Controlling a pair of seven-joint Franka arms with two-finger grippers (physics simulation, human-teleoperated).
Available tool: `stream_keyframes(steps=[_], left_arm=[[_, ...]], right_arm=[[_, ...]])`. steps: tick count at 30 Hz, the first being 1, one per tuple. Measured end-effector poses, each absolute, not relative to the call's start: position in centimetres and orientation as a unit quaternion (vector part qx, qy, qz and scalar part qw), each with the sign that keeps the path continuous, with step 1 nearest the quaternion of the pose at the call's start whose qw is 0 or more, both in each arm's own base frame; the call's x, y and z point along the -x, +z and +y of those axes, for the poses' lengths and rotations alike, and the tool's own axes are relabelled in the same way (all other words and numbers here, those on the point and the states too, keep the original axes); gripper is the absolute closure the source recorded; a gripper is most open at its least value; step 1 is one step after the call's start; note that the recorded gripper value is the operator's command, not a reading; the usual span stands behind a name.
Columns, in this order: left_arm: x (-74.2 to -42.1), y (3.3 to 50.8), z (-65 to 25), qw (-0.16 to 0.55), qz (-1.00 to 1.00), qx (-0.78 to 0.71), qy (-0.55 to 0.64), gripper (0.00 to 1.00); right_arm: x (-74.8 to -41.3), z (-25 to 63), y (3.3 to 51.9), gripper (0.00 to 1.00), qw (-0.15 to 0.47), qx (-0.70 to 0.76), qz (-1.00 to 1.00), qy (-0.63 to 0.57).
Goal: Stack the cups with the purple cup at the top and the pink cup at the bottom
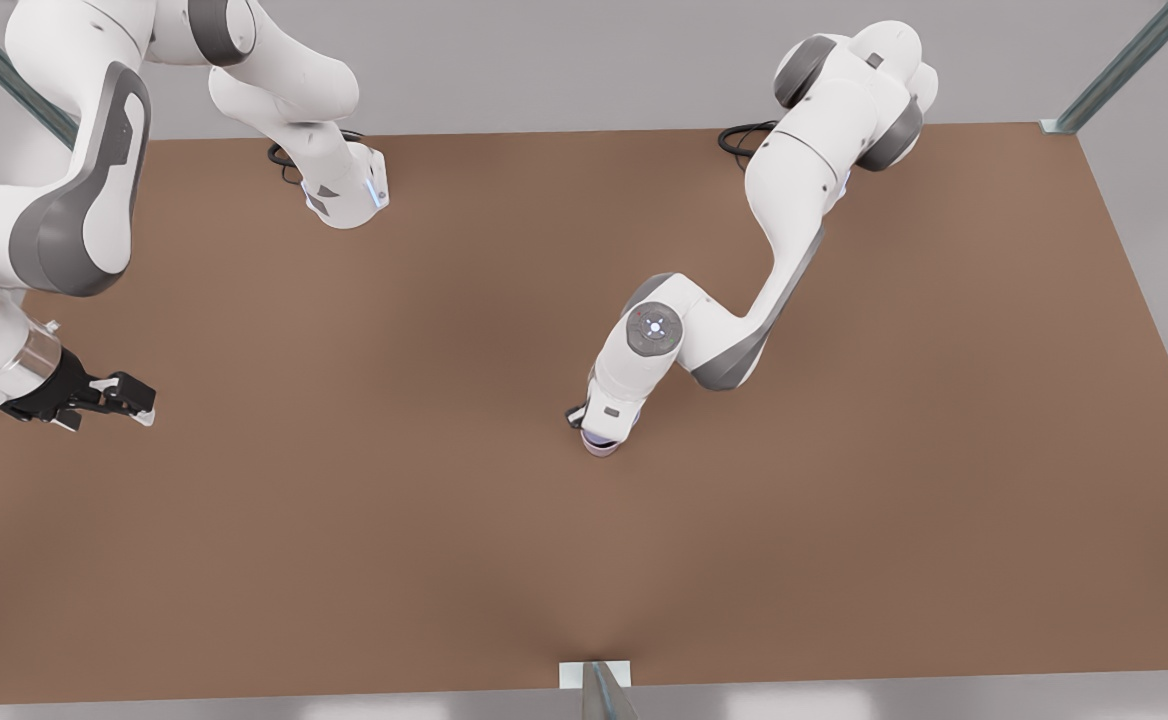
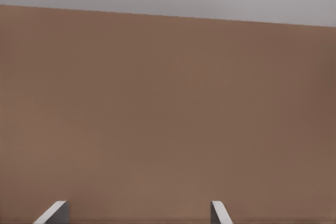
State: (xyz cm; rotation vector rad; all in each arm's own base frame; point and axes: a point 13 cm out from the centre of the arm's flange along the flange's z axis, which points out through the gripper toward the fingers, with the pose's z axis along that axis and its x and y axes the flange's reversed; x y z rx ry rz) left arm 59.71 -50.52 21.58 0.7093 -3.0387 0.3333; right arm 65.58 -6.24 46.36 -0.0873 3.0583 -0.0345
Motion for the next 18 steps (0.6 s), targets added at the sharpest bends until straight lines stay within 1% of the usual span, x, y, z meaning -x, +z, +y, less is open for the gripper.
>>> stream_keyframes(steps=[7, 13, 18], left_arm=[[-59.7, 21.1, -50.4, 0.000, -0.962, -0.252, 0.102, 0.79], [-59.6, 20.8, -50.3, 0.002, -0.958, -0.267, 0.100, 0.79], [-59.4, 20.8, -50.5, 0.003, -0.956, -0.276, 0.098, 0.79]], right_arm=[[-65.6, -6.4, 46.3, 0.00, 0.039, 0.027, 0.999, -0.011], [-64.2, -6.1, 45.4, 0.00, 0.008, 0.029, 1.000, -0.007], [-63.8, -5.8, 45.2, 0.00, -0.001, 0.032, 0.999, -0.006]])
